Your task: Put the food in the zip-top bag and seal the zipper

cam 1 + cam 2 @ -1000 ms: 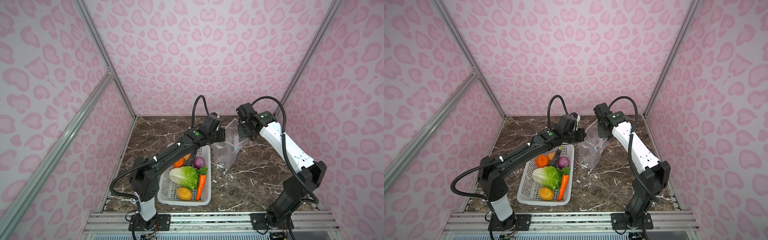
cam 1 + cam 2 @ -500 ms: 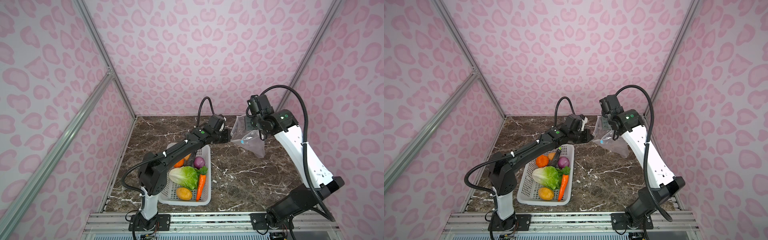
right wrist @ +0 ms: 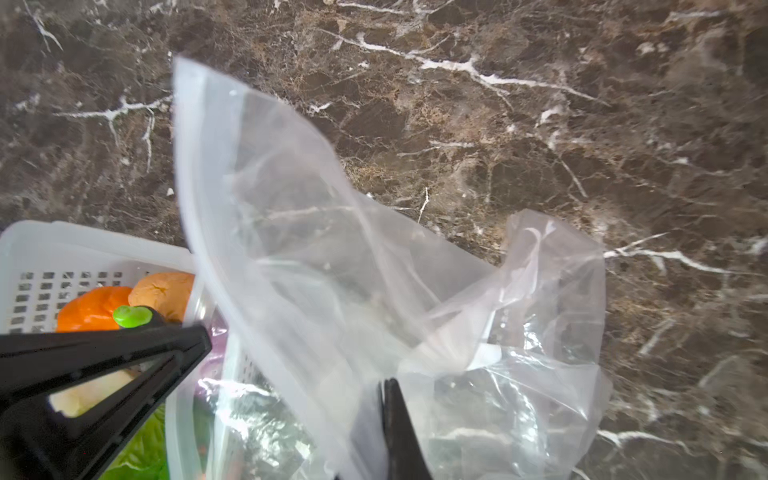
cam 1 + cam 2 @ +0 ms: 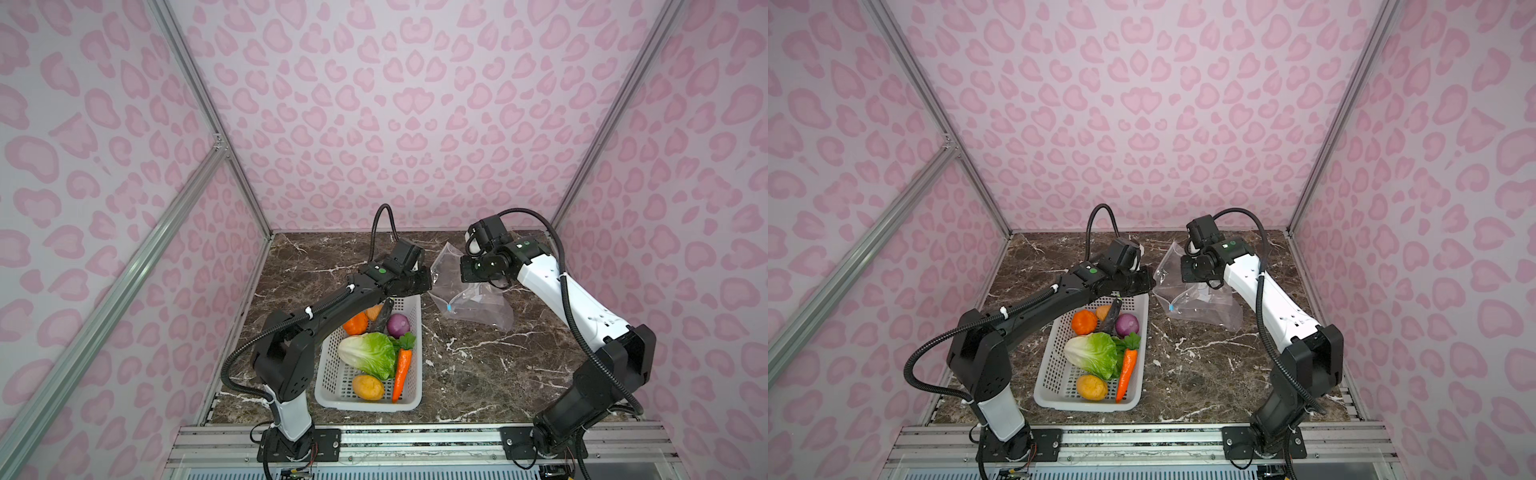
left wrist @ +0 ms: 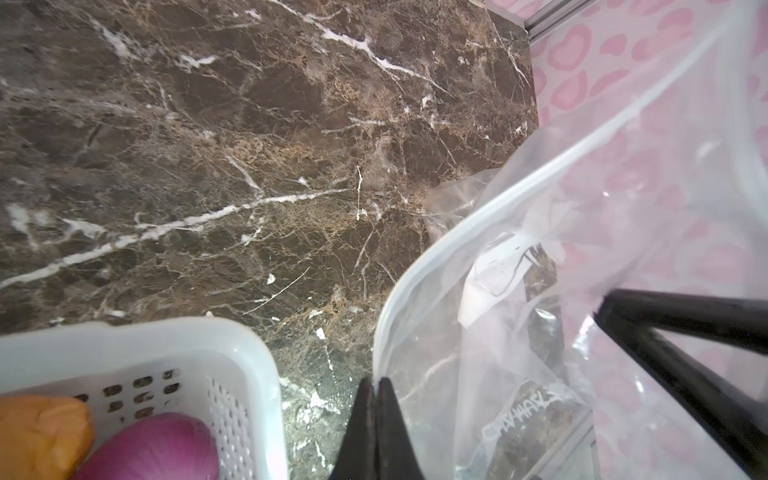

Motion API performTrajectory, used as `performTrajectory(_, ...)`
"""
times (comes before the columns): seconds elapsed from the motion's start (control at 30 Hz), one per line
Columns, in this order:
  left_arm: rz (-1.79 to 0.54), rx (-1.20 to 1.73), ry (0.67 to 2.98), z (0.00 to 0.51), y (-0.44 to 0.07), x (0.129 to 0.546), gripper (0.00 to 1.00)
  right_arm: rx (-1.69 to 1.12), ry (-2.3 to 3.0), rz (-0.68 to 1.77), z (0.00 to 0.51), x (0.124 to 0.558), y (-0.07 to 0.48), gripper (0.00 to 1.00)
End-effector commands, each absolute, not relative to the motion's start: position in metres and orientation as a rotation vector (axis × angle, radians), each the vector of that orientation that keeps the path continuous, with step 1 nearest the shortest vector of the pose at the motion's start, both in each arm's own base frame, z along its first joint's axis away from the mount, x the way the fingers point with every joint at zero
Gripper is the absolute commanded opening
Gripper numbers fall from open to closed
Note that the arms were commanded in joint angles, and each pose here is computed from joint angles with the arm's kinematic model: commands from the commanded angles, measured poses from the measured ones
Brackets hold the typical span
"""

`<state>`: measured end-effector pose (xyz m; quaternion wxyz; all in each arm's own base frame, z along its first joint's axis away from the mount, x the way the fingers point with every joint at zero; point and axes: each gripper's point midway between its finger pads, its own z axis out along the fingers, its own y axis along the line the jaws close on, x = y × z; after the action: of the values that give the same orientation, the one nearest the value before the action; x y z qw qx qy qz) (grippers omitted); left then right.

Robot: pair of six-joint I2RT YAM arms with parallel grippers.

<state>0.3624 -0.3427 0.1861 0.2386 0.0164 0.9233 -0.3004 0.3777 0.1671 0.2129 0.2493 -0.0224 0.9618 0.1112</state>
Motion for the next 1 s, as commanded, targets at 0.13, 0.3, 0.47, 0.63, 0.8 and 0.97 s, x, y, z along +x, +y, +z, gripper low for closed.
performTrajectory(0.13, -0.776, 0.141, 2.494, 0.208, -0.331, 0.358, 0.59, 0.041, 2.528, 0.579, 0.208, 0.388, 0.185, 0.0)
performTrajectory(0.3, -0.706, 0.189, 2.363, 0.249, -0.303, 0.35, 0.76, 0.054, 2.516, 0.609, 0.21, 0.388, 0.187, 0.0)
performTrajectory(0.47, -0.573, 0.301, 2.265, 0.256, -0.265, 0.339, 0.83, 0.065, 2.519, 0.613, 0.211, 0.394, 0.189, 0.0)
performTrajectory(0.63, -0.507, 0.334, 2.297, 0.223, -0.227, 0.331, 0.82, 0.066, 2.537, 0.626, 0.21, 0.399, 0.194, 0.0)
performTrajectory(0.8, -0.445, 0.418, 2.328, 0.191, -0.217, 0.327, 0.77, 0.049, 2.499, 0.673, 0.224, 0.402, 0.2, 0.0)
performTrajectory(0.97, -0.407, 0.377, 2.348, 0.169, -0.222, 0.342, 0.71, 0.045, 2.492, 0.671, 0.208, 0.39, 0.196, 0.0)
